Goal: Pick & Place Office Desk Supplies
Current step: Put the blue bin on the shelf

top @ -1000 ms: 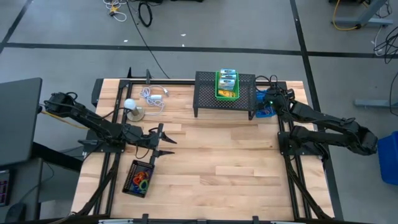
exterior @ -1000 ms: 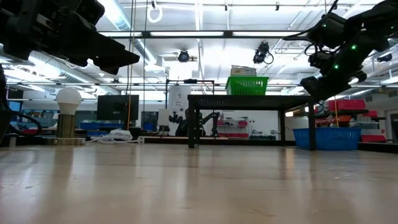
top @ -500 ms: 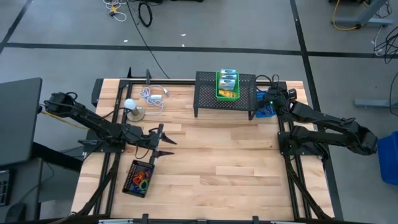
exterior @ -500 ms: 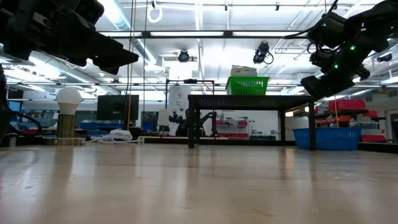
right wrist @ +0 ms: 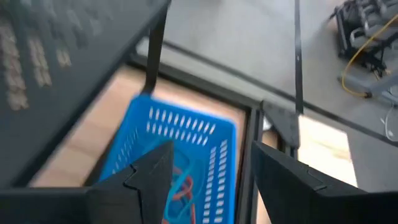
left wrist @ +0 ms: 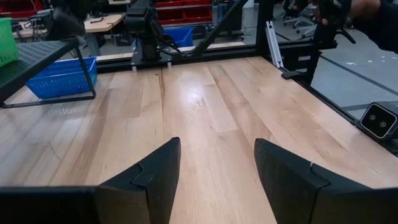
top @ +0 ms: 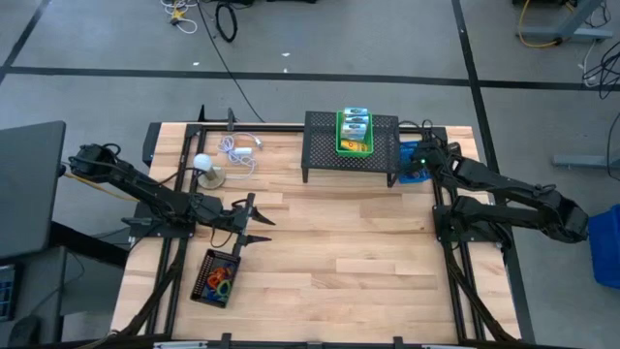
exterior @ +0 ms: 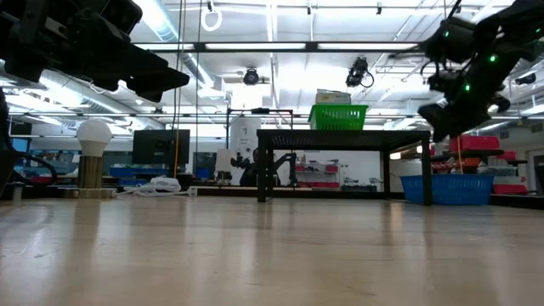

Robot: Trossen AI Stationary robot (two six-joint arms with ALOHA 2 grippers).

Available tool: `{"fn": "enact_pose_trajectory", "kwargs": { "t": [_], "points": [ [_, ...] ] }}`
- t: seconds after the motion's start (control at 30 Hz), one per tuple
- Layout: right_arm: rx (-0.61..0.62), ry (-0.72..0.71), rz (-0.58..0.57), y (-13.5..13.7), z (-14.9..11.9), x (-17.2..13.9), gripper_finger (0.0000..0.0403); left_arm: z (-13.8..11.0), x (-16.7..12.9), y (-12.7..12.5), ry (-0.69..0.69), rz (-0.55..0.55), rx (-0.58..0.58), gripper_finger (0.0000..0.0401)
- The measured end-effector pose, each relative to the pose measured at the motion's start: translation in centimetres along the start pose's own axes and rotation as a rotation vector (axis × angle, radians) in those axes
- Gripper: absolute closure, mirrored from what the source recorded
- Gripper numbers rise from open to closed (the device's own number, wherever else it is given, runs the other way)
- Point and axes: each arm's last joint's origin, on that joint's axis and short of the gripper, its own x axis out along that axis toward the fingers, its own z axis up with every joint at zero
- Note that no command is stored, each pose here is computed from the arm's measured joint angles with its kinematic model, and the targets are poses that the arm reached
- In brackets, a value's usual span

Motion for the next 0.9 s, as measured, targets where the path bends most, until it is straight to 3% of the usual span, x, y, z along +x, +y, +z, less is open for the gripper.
{"fn": "enact_pose_trajectory", "kwargs": {
  "t": [0.27,0.43,0.5,0.7,0.9],
  "points": [
    [-0.004,-0.006,0.024,-1.8,2.5,-3.1,0.0179,-0.1,0.0,0.0,0.005,-0.004,-0.006,0.0188],
    [-0.054,0.077,0.252,-2.1,3.8,-4.9,0.0179,-0.1,0.0,-0.1,0.008,-0.014,-0.006,0.0188],
    [-0.097,0.163,0.287,-2.4,4.0,-5.5,0.0179,-0.1,0.0,-0.1,0.010,-0.017,-0.006,0.0188],
    [-0.334,0.426,0.255,-3.4,3.6,-6.7,0.0179,-0.1,0.0,-0.1,0.010,-0.017,0.000,0.0188],
    [-0.654,0.558,0.419,-1.8,2.3,-5.3,0.0183,-0.1,0.0,-0.1,0.010,-0.017,0.001,0.0188]
  ]
}}
